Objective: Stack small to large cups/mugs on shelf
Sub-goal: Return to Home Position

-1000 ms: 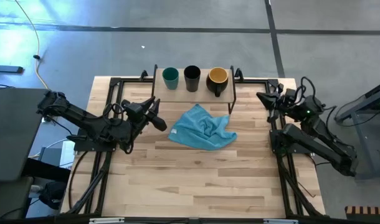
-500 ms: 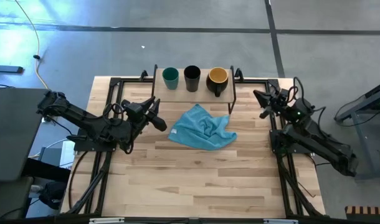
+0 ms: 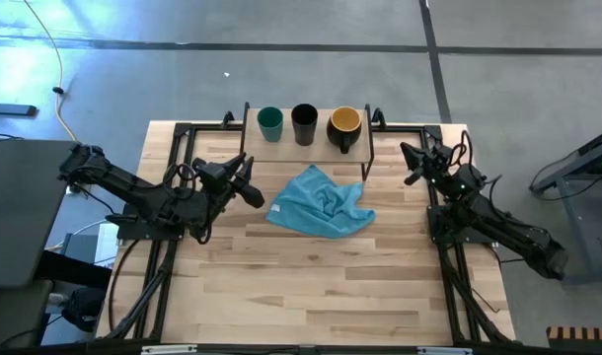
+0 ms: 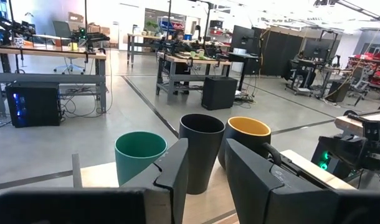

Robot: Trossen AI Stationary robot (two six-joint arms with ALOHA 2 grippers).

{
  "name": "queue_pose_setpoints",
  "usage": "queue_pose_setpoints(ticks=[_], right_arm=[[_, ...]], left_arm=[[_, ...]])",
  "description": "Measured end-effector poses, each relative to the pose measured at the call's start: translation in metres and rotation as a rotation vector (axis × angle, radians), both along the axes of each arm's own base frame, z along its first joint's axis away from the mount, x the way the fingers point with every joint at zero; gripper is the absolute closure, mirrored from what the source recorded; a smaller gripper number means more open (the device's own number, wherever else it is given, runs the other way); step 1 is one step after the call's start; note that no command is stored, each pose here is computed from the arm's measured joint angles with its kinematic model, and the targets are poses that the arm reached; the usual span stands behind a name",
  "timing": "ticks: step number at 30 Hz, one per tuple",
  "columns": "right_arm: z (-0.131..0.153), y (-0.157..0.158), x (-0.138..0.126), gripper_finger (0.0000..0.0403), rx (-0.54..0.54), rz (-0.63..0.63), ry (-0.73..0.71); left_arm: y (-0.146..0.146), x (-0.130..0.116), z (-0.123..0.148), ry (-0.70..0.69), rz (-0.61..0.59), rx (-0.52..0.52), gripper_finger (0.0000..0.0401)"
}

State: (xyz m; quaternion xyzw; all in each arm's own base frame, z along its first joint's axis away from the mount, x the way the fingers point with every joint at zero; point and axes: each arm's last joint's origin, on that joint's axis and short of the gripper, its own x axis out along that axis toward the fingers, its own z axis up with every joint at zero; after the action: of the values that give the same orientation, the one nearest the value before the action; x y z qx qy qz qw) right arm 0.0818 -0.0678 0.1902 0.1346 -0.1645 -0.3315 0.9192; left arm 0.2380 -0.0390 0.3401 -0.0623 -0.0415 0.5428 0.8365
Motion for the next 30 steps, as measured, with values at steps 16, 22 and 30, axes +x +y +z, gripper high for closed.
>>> queue_pose_setpoints(ticks=[16,22,30], right_arm=[[-0.0032,-0.0013,-0.0005,0.0403,0.02,-0.043,0.012],[-0.0033,-0.0013,-0.0005,0.0403,0.019,-0.044,0.013],[-0.0059,-0.0016,-0.0001,0.0403,0.053,-0.039,0.018]], left_arm=[[0.0,0.0001,0.0001,-0.001,0.0,0.0,0.0307],[0.0,0.0002,0.0002,-0.005,0.0,-0.001,0.0307],[0.0,0.0002,0.0003,-0.004,0.0,-0.001,0.0307]])
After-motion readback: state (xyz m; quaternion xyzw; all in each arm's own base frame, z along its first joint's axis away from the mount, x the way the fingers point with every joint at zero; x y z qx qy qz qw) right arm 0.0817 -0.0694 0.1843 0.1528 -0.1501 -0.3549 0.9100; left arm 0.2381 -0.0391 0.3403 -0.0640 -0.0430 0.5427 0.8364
